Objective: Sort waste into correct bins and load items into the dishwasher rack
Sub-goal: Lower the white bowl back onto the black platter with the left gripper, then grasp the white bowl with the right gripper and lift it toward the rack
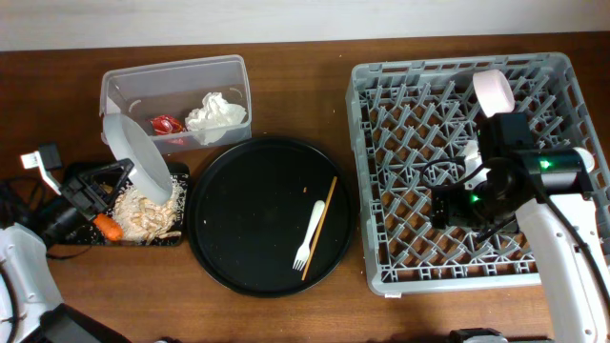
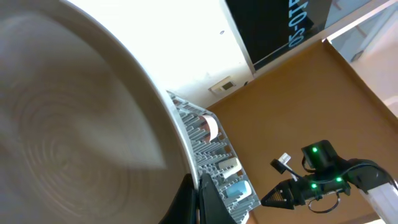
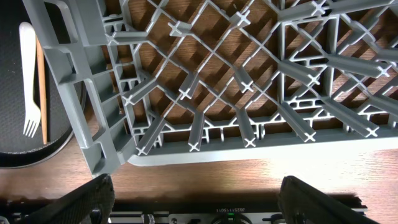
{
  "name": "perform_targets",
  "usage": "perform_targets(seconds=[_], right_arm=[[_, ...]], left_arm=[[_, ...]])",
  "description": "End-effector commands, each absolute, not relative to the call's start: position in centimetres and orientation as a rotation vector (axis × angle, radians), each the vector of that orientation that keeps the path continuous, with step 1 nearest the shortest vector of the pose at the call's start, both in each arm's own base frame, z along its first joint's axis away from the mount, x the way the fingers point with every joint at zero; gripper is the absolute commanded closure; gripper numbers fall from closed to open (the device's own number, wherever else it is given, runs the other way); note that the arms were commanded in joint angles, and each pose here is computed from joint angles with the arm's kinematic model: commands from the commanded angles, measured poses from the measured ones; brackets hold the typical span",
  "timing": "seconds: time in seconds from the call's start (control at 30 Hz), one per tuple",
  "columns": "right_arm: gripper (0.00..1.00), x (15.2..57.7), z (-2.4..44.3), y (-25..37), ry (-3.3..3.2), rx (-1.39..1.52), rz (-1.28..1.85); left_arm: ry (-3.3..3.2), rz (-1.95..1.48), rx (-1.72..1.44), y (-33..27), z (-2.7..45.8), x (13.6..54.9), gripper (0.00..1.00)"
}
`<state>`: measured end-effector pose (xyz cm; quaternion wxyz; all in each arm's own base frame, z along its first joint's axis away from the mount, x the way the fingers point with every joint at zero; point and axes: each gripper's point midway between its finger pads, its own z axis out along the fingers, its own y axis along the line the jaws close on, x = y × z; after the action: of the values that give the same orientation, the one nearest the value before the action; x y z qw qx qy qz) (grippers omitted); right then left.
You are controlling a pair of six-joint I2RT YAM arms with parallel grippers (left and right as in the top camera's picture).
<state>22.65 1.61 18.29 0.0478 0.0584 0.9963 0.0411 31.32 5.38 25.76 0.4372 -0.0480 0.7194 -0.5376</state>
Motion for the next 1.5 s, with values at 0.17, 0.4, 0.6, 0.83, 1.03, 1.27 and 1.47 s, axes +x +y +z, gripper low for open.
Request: perform_targets(seconds=[0.17, 0.4, 0.6, 0.83, 1.03, 1.27, 1.47], right_arm=[[0.11, 22.8, 18.7, 1.3, 3.019, 0.188, 0.113], [0.11, 22.8, 18.7, 1.3, 3.019, 0.188, 0.113], [0.11, 22.8, 18.7, 1.3, 3.019, 0.187, 0.113], [0.11, 22.8, 18.7, 1.3, 3.019, 0.187, 0.113], [0.07, 25.2, 20.0, 7.7, 2.869, -0.196, 0.445], [0.04, 28.6, 13.6, 25.7, 2.727, -0.706, 0.480], [0.25, 32.1, 2.0, 29.9, 2.822, -0.535, 0.347]], left_arm=[[2.311, -1.027, 0.283, -6.1, 21.7, 30.1, 1.00], [2.739, -0.318, 0.423, -11.8, 13.4, 30.0, 1.00], [2.850, -0.326, 0.665, -18.0, 7.1, 28.9, 1.00], [2.856, -0.300, 0.732, -19.0, 6.6, 28.2, 0.50], [2.854, -0.041, 0.052, -6.4, 14.0, 28.9, 0.24], [2.856, 0.021, -0.633, 5.4, 14.0, 26.9, 0.03], [2.832, 0.029, -0.738, 7.0, 14.0, 26.5, 0.01]])
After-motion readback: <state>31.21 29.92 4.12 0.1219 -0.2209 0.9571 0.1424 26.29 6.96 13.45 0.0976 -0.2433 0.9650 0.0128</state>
